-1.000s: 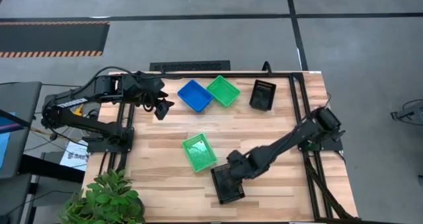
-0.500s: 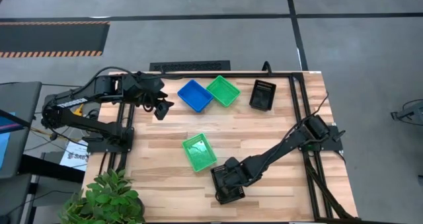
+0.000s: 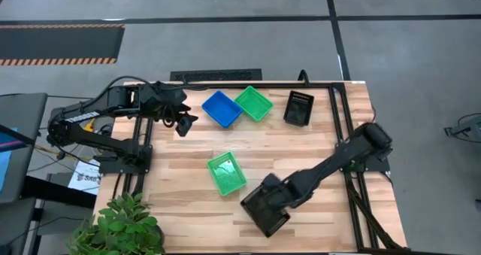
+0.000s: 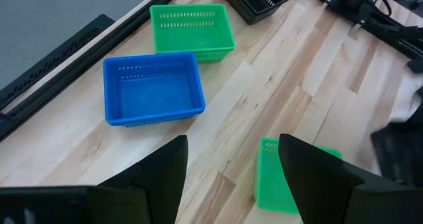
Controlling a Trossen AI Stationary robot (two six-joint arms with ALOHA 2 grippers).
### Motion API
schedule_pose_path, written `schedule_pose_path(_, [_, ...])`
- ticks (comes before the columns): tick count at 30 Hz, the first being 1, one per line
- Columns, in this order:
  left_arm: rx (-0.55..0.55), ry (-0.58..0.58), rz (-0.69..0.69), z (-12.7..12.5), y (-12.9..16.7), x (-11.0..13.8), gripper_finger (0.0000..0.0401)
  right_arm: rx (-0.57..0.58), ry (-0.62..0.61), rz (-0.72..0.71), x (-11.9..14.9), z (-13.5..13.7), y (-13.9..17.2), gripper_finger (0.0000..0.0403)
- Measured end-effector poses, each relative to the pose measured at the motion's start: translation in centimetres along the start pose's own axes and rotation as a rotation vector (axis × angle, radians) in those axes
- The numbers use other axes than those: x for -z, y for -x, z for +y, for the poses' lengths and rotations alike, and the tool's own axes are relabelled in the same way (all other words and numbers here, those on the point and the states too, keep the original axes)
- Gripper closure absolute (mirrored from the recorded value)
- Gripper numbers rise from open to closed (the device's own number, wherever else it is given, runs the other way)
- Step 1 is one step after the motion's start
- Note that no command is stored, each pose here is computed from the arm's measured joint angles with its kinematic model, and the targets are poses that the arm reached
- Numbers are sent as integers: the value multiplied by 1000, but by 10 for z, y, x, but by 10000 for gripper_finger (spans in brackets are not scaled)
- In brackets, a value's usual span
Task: Stack baskets by color
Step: Stack the bottom black bin on the black bins
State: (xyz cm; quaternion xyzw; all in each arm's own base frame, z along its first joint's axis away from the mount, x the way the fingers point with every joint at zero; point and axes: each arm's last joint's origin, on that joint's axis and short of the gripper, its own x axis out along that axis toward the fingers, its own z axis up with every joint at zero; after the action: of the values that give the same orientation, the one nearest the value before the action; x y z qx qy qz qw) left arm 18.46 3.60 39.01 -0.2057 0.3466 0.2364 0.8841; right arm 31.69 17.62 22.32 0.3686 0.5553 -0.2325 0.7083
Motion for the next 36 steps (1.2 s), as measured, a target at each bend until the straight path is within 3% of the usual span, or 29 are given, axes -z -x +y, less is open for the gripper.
schedule_pose_path(5, [-15, 2, -10, 0, 0, 0, 176, 34, -67, -196, -16, -35, 72, 398])
schedule_pose_path(10, [-38, 21, -30, 1, 0, -1, 176, 114, -298, -458, -42, -92, 135, 393])
schedule_pose_path(15, [-57, 25, -39, 1, 0, -2, 176, 183, -441, -624, -70, -144, 175, 398])
schedule_pose_path(19, [-57, 45, -38, 1, 0, -2, 176, 274, -509, -660, -96, -180, 191, 395])
schedule_pose_path(24, [-56, 63, -40, 1, 0, -2, 176, 318, -570, -634, -124, -222, 181, 398])
schedule_pose_path(28, [-54, 64, -44, 1, 0, -2, 176, 252, -604, -592, -141, -254, 154, 389])
schedule_pose_path(36, [-69, 93, -54, 2, 0, -3, 176, 157, -708, -578, -141, -297, 100, 396])
